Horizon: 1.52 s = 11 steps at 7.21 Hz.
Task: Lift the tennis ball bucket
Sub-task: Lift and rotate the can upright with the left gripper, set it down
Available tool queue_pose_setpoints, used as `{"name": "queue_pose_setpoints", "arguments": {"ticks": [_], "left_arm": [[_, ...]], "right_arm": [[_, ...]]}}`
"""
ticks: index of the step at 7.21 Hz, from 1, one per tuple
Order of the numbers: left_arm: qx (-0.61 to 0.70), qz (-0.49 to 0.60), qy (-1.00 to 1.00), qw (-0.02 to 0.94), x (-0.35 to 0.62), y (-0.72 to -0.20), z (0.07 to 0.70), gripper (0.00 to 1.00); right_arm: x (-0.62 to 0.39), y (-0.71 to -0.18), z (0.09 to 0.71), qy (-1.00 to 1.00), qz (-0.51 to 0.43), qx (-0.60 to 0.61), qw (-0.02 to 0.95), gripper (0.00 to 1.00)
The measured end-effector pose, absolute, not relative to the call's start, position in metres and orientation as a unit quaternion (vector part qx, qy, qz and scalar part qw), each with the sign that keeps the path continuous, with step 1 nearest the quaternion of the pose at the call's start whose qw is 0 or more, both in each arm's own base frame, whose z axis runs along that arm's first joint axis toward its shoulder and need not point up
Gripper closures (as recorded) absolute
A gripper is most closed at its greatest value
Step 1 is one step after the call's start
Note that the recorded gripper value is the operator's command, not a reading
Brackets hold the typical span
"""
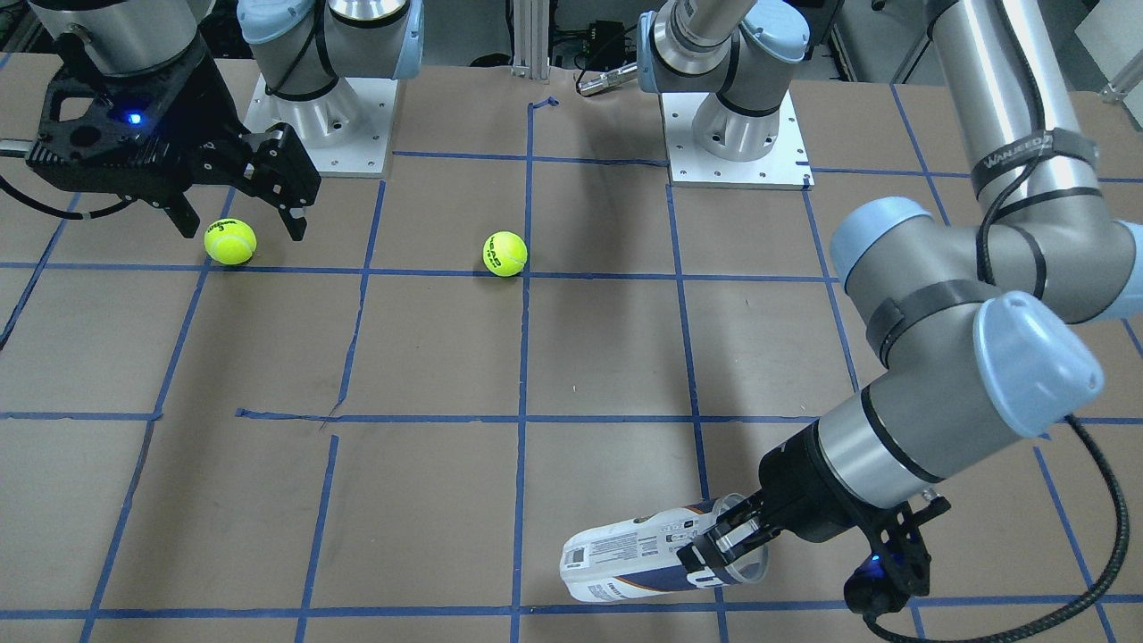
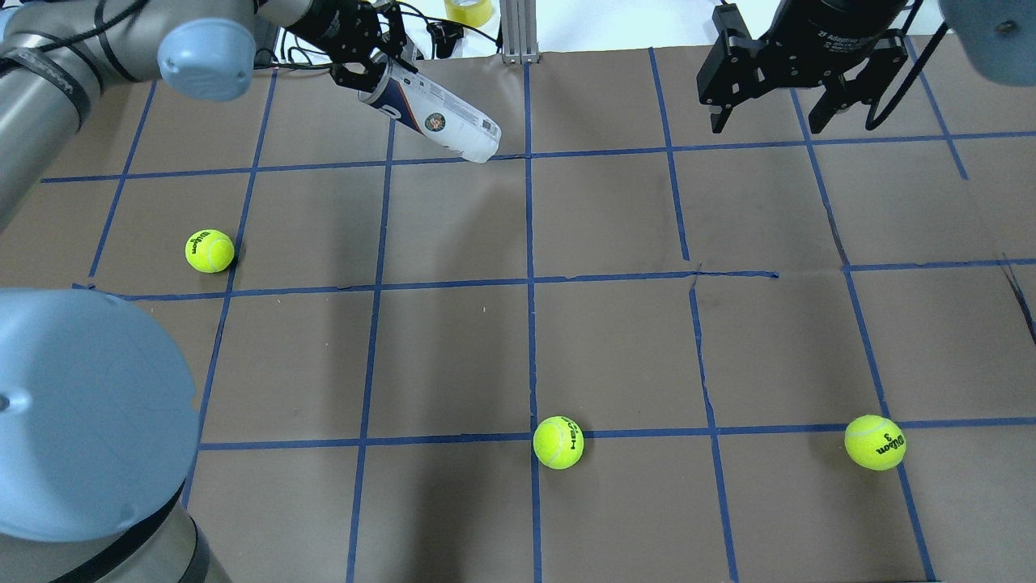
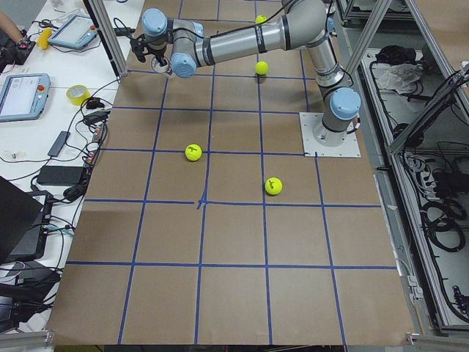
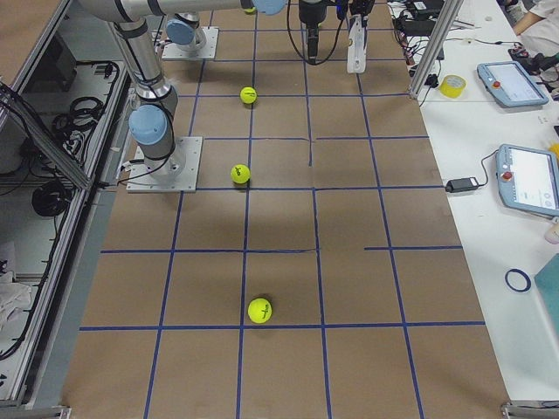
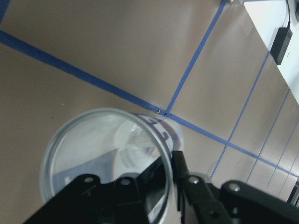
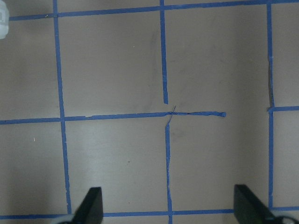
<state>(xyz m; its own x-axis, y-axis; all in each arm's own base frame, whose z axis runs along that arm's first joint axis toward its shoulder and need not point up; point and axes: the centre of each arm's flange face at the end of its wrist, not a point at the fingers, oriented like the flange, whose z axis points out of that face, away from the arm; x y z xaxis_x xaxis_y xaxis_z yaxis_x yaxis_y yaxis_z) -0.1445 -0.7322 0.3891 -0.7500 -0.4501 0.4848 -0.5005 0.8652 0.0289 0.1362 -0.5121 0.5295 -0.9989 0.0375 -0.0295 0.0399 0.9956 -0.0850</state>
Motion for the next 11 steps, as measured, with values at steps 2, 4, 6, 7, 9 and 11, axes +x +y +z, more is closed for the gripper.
{"name": "queue_pose_setpoints", "arguments": {"ticks": [2,4,6,7,9,11], "left_arm": [[0.171,0.073,-0.975,0.124,-0.175,-0.720,0.399,1.00],[0.035,0.062,-0.996,0.053,-0.209,-0.705,0.388,1.00],[-0.012,0.054,-0.998,0.031,-0.234,-0.694,0.376,1.00],[-0.019,0.052,-0.998,0.028,-0.240,-0.689,0.374,1.00],[-0.030,0.054,-0.998,0.027,-0.256,-0.679,0.358,0.94],[-0.035,0.052,-0.998,0.028,-0.262,-0.673,0.349,0.43]], "right_arm": [[0.136,-0.511,0.529,0.999,-0.042,0.019,0.014,0.00],[0.136,-0.511,0.527,0.999,-0.040,0.019,0.014,0.00],[0.136,-0.508,0.531,0.999,-0.043,0.020,0.013,0.00],[0.136,-0.505,0.533,0.999,-0.043,0.020,0.013,0.00],[0.137,-0.503,0.533,0.999,-0.042,0.019,0.013,0.00],[0.137,-0.503,0.529,0.999,-0.041,0.019,0.014,0.00]]}}
